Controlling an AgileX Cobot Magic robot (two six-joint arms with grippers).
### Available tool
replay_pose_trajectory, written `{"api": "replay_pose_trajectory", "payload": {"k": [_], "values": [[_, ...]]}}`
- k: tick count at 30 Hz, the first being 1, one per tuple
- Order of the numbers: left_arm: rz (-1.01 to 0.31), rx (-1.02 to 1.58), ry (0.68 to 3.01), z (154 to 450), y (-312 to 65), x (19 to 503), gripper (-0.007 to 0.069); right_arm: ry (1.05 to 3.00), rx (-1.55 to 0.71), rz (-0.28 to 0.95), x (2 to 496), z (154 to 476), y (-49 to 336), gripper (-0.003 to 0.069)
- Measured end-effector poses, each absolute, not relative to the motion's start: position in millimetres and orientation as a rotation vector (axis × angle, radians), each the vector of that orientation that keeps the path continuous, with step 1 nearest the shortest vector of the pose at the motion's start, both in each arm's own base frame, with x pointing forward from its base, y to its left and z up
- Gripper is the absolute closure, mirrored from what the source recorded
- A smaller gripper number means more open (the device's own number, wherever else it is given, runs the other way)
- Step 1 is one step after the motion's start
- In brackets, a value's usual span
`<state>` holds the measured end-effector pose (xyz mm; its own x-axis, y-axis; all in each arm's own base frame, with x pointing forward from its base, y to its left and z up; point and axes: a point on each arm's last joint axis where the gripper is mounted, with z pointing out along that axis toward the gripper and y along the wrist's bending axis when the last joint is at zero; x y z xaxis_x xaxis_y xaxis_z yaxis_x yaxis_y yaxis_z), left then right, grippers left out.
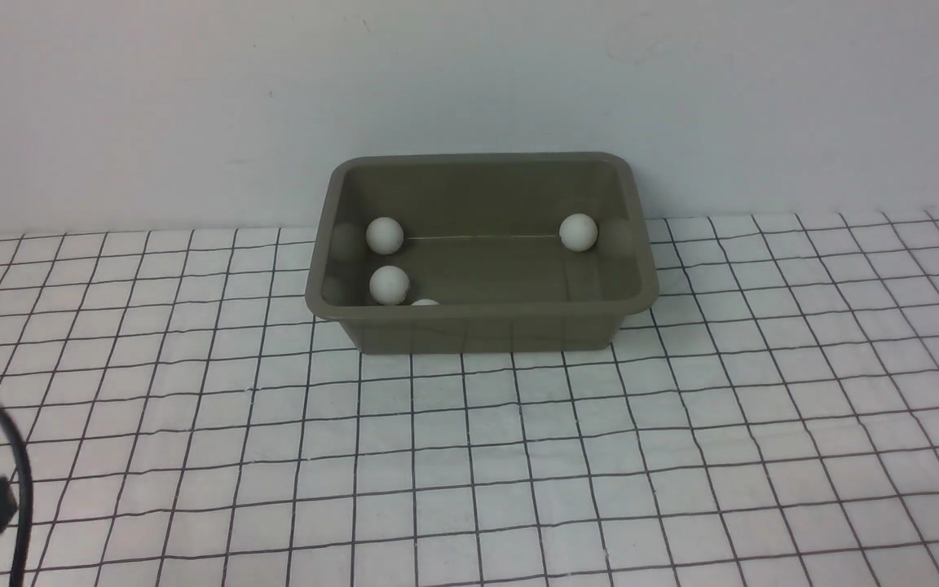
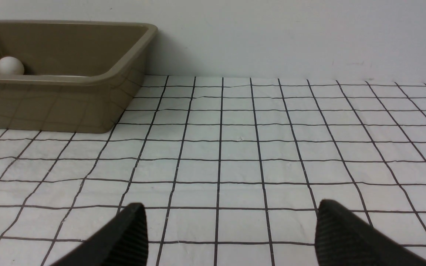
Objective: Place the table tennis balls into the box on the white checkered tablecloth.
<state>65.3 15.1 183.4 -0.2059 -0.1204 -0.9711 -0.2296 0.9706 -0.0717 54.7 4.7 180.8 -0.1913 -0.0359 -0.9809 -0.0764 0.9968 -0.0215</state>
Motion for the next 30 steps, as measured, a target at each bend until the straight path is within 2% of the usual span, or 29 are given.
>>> {"api": "replay_pose_trajectory", "payload": {"k": [14, 30], "values": [[0.116, -0.307, 1.848, 171.1, 15.9, 50.5, 0.0220, 1.765, -0.083, 0.037, 54.7, 180.7, 4.8, 0.0111], [0.101, -0.293, 1.851, 171.0, 14.9, 50.8, 0.0220, 1.765, -0.083, 0.037, 54.7, 180.7, 4.8, 0.0111]]}}
